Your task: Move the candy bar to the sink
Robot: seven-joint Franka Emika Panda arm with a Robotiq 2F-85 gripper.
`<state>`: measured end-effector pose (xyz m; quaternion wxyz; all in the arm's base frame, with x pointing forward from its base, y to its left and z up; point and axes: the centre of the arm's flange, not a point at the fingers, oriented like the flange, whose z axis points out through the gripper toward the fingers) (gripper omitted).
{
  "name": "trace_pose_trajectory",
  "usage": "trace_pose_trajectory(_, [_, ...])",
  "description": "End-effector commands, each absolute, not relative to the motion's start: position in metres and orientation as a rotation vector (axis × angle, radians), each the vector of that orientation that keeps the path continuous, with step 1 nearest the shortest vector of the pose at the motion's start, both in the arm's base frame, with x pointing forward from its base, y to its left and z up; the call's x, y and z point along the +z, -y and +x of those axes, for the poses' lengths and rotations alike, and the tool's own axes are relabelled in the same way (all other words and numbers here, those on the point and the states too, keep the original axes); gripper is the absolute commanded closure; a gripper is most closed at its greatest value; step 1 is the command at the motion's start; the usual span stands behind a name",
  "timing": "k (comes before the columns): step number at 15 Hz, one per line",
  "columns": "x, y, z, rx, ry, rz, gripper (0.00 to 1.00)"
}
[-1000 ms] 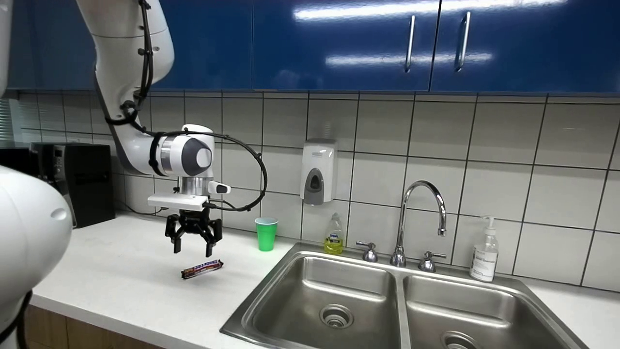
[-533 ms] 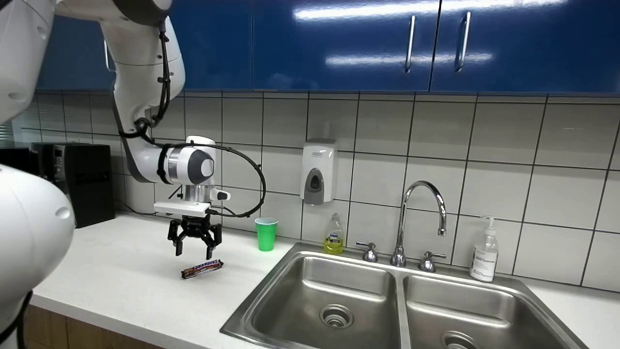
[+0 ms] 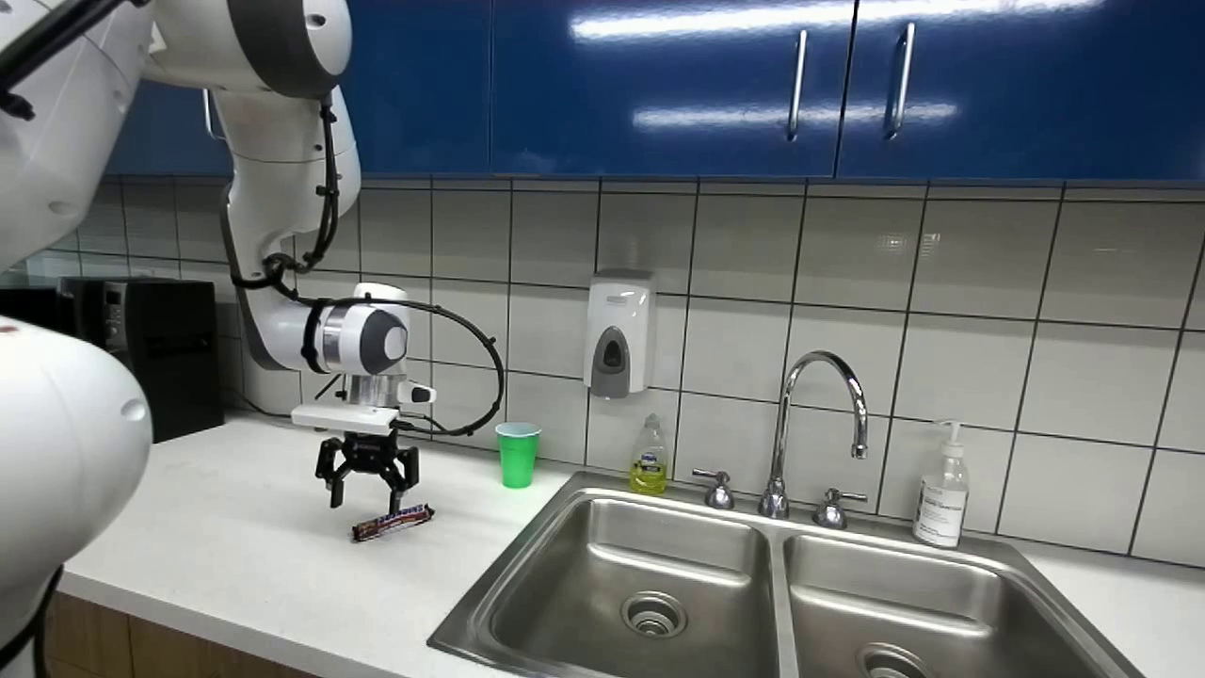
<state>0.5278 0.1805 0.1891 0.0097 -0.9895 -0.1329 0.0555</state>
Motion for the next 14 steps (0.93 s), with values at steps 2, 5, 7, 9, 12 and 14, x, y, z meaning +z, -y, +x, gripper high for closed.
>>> trace_pose_trajectory(2, [0.19, -0.181, 0.529, 0.17, 0.414, -3.09, 0.0])
trace_pose_trajectory(5, [0.19, -0.181, 0.529, 0.169, 0.414, -3.09, 0.0])
trace_pose_trajectory(7, [0.189, -0.181, 0.525, 0.17, 0.379, -3.079, 0.0])
trace_pose_trajectory(9, [0.187, -0.183, 0.522, 0.17, 0.335, -3.076, 0.0])
trace_pose_trajectory(12, [0.184, -0.186, 0.517, 0.166, 0.214, -3.073, 0.0])
trace_pose_trajectory(14, [0.182, -0.185, 0.519, 0.12, 0.101, -3.061, 0.0])
